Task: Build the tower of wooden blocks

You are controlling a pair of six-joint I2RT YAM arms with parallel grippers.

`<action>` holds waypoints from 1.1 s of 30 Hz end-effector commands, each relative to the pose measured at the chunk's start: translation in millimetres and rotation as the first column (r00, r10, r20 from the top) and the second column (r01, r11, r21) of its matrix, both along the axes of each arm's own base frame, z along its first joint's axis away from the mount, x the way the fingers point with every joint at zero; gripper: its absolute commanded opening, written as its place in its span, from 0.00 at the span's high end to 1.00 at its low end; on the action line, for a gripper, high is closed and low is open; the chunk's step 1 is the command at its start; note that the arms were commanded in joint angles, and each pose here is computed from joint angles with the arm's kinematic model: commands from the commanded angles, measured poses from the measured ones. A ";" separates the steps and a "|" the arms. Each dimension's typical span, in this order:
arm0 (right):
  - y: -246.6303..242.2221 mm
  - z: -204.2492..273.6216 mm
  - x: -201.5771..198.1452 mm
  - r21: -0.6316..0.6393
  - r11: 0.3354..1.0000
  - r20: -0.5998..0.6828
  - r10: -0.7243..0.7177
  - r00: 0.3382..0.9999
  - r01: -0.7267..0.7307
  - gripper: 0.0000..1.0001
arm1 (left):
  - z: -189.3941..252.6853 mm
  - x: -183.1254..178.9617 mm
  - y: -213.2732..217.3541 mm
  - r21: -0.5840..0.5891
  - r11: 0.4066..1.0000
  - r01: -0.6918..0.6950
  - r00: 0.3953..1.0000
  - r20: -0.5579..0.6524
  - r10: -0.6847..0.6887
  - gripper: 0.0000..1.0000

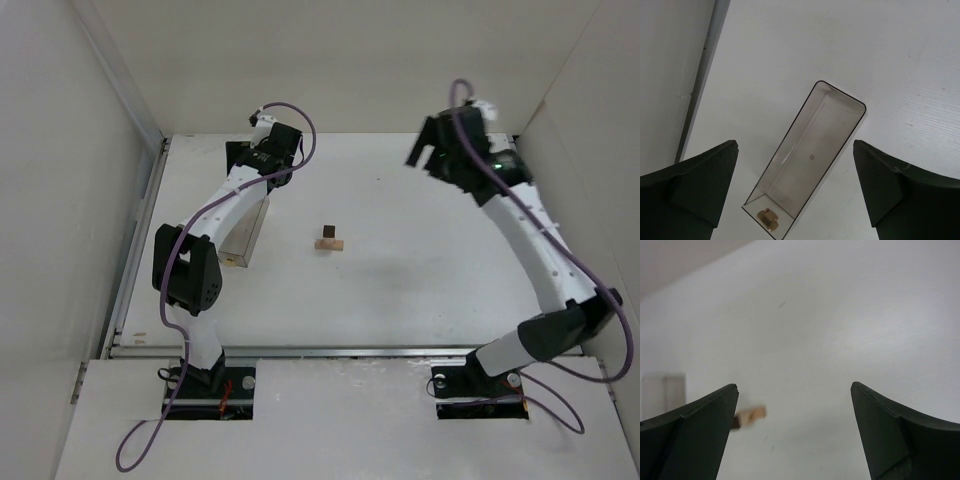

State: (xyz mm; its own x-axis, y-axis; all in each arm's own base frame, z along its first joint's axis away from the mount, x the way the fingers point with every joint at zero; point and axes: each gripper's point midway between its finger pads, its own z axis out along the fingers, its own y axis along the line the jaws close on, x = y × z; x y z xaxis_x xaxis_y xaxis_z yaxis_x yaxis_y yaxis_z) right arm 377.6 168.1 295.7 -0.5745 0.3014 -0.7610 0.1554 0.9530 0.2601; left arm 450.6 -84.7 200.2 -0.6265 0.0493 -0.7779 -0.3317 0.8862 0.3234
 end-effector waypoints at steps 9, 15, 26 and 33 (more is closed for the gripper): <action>-269.1 4.1 -38.7 -0.226 0.793 -0.065 -0.592 0.804 0.565 0.00 | 27.2 -5.8 7.9 0.009 1.000 -0.029 0.997 0.069 0.028 0.00; -284.8 2.4 -55.2 -0.263 0.750 -0.042 -0.638 0.769 0.607 0.00 | 26.6 -4.2 11.6 0.037 0.998 -0.045 0.996 0.074 0.042 0.00; -285.2 4.4 -68.2 -0.272 0.747 -0.024 -0.635 0.772 0.606 0.00 | 22.0 -3.0 9.8 0.035 0.999 -0.039 0.997 0.062 0.036 0.00; -284.0 22.8 -70.7 -0.236 0.754 0.046 -0.621 0.782 0.613 0.00 | 18.7 -4.3 10.4 0.040 0.998 -0.038 0.998 0.054 0.036 0.00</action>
